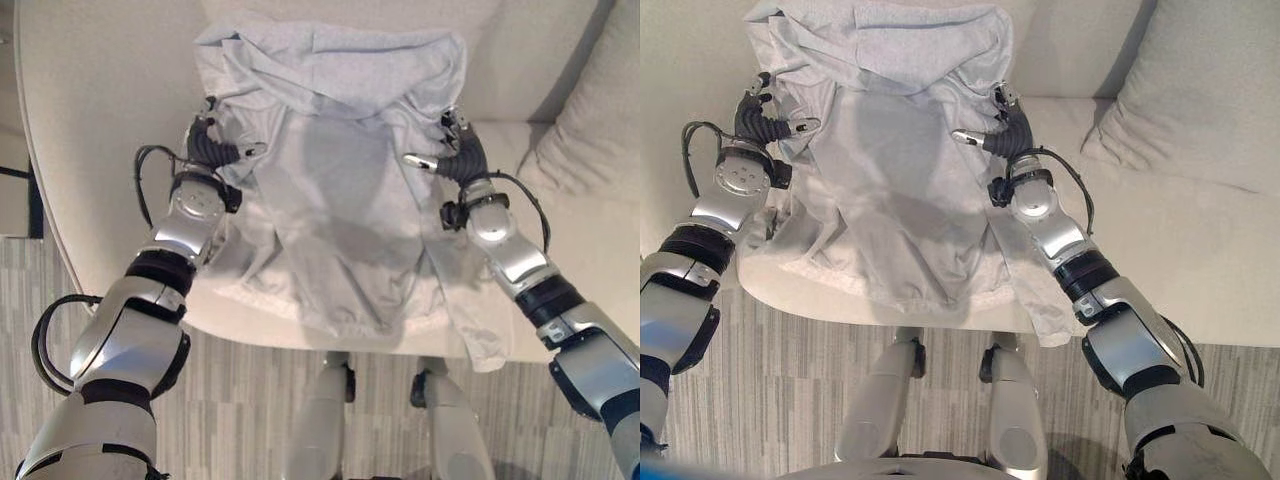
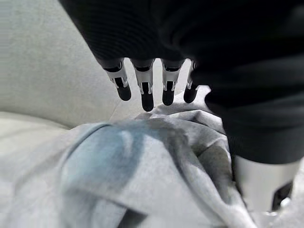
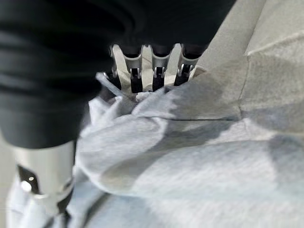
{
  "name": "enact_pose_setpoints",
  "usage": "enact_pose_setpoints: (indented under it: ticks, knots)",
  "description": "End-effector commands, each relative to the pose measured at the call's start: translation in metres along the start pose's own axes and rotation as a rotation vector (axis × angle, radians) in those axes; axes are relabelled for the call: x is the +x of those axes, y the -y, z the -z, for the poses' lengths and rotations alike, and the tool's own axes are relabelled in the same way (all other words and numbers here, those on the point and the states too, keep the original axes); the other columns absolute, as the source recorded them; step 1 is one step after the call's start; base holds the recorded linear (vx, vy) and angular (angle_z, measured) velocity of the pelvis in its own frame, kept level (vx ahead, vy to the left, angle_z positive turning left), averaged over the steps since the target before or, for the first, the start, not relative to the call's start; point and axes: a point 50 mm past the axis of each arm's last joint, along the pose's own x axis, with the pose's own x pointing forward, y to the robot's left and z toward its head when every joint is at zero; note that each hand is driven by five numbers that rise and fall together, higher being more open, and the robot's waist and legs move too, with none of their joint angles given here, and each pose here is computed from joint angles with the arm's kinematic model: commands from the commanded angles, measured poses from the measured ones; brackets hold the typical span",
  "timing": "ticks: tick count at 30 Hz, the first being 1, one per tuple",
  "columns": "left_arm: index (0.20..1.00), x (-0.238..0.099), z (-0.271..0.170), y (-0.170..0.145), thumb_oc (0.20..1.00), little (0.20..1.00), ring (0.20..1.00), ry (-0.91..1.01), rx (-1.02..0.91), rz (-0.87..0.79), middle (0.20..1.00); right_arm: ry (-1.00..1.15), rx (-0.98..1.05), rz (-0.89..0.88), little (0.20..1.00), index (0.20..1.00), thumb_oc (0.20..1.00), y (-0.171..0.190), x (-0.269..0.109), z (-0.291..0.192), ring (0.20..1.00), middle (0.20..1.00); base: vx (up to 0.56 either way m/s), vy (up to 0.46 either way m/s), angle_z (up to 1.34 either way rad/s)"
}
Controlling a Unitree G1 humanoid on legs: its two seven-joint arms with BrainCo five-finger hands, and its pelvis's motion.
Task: Hang the clothes on the sofa on the clothes rack.
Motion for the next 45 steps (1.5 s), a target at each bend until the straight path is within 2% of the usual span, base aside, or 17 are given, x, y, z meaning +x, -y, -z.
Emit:
enact_pose_setpoints:
  ticks: [1, 13, 19, 27, 39, 45]
  knots:
    - [1.0, 0.007, -0.015, -0.005, 1.0, 1.0, 1.0, 0.039, -0.032, -0.031, 1.0, 0.146, 0.057, 0.024, 1.0, 1.0, 1.0, 0.001, 0.001, -0.026, 1.0, 1.0, 0.0, 0.0, 0.0]
    - [1.0, 0.009, -0.021, -0.011, 1.0, 1.0, 1.0, 0.071, -0.012, -0.045, 1.0, 0.225, 0.018, 0.064, 1.0, 1.0, 1.0, 0.014, 0.001, -0.041, 1.0, 1.0, 0.0, 0.0, 0.0]
    - [1.0, 0.013, -0.032, -0.017, 1.0, 1.0, 1.0, 0.109, 0.073, -0.058, 1.0, 0.232, -0.198, 0.074, 1.0, 1.0, 1.0, 0.015, 0.014, -0.046, 1.0, 1.0, 0.0, -0.001, 0.01]
    - [1.0, 0.022, -0.058, -0.029, 1.0, 1.0, 1.0, 0.178, 0.168, -0.078, 1.0, 0.194, -0.394, 0.006, 1.0, 1.0, 1.0, 0.011, 0.035, -0.052, 1.0, 1.0, -0.01, -0.002, 0.05]
    - [1.0, 0.03, -0.072, -0.042, 1.0, 1.0, 1.0, 0.196, 0.406, -0.087, 1.0, 0.135, -0.49, -0.103, 1.0, 1.0, 1.0, -0.006, 0.044, -0.045, 1.0, 1.0, 0.0, 0.0, 0.0]
    - [1.0, 0.031, -0.069, -0.039, 1.0, 1.0, 1.0, 0.183, 0.457, -0.076, 1.0, 0.116, -0.496, -0.131, 1.0, 1.0, 1.0, -0.012, 0.044, -0.04, 1.0, 1.0, 0.0, 0.0, 0.0]
